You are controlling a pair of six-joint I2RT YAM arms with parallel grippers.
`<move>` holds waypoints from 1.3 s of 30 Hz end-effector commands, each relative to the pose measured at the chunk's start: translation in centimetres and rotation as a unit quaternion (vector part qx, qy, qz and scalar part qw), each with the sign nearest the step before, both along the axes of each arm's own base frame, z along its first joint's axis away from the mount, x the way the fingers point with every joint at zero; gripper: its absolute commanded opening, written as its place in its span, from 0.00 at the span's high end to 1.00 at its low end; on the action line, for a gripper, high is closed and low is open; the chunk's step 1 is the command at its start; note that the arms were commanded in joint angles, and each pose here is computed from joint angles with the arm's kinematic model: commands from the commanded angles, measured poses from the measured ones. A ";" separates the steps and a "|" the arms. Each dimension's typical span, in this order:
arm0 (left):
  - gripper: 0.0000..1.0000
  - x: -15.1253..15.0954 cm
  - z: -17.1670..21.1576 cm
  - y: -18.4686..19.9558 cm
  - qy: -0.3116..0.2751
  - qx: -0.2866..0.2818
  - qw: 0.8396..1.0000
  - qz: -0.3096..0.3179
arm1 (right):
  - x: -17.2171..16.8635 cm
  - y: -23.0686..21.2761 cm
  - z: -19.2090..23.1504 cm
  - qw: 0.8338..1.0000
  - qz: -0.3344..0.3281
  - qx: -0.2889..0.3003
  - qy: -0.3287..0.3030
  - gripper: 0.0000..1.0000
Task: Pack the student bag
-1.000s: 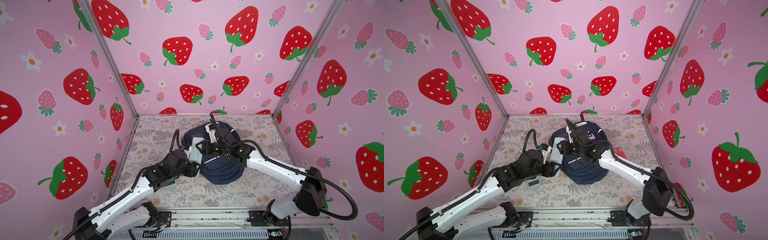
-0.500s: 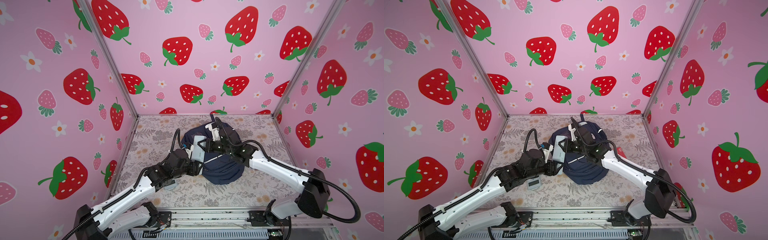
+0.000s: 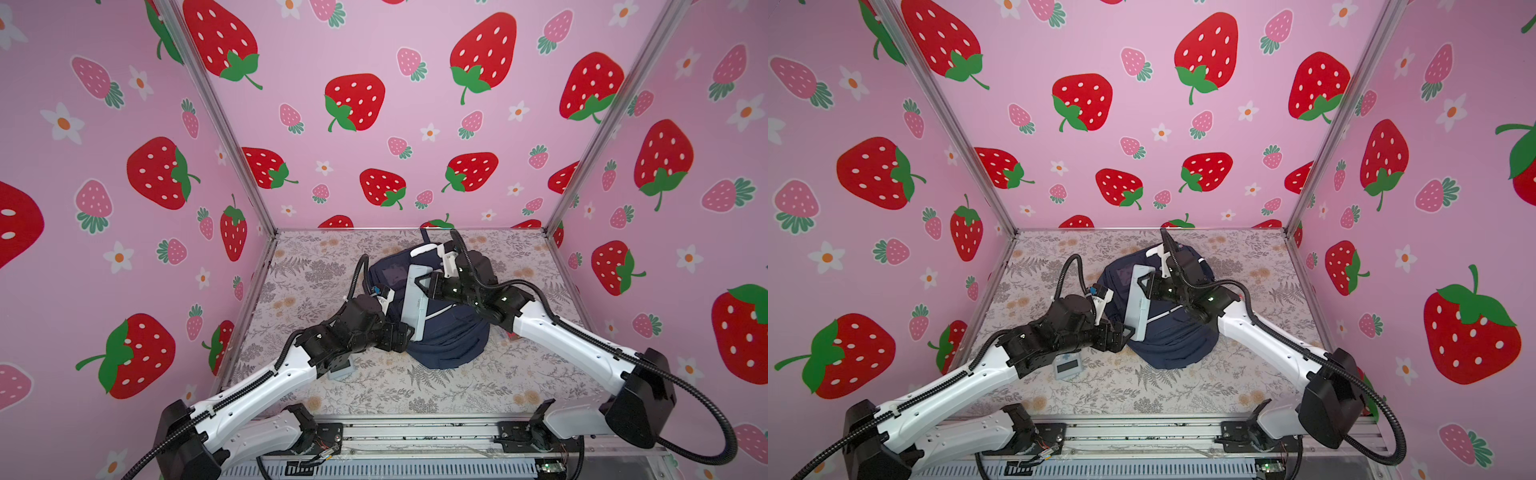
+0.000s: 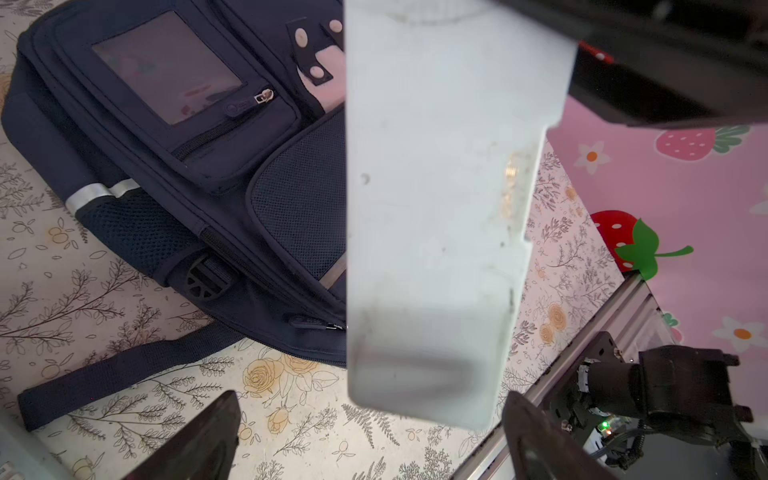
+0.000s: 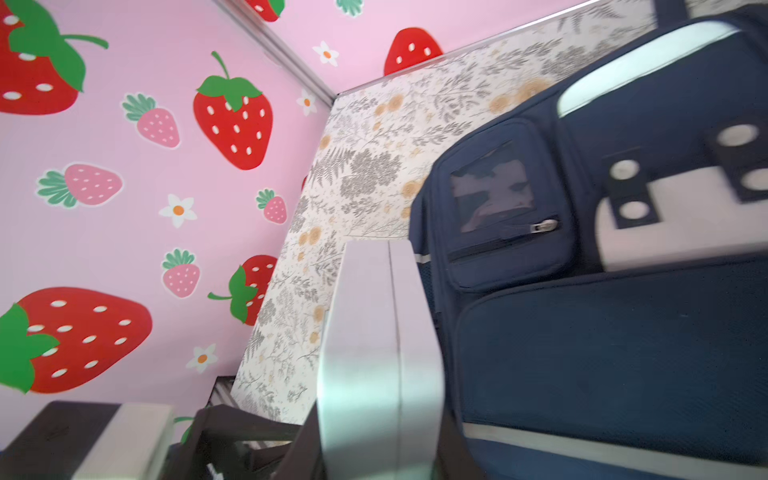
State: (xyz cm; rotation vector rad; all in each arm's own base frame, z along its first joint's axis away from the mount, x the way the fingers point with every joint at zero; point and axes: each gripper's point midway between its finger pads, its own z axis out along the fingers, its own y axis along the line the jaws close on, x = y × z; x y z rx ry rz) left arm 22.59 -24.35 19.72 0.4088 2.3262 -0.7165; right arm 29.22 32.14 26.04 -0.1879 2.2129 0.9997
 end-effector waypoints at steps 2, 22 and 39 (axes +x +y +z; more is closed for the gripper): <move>0.01 -0.1 1.3 -0.1 -0.018 0.027 0.999 -0.027 | 1.0 -5.4 0.9 0.998 -0.064 -0.019 -0.015 0.77; 0.12 4.4 -6.2 -12.8 -0.025 0.289 0.936 -0.199 | -0.7 -23.7 -0.1 0.962 -0.263 -0.075 0.002 0.79; 1.00 9.1 -1.5 -9.7 -0.097 0.266 0.956 -0.076 | -0.9 -24.3 -0.4 0.963 -0.264 -0.060 0.005 0.81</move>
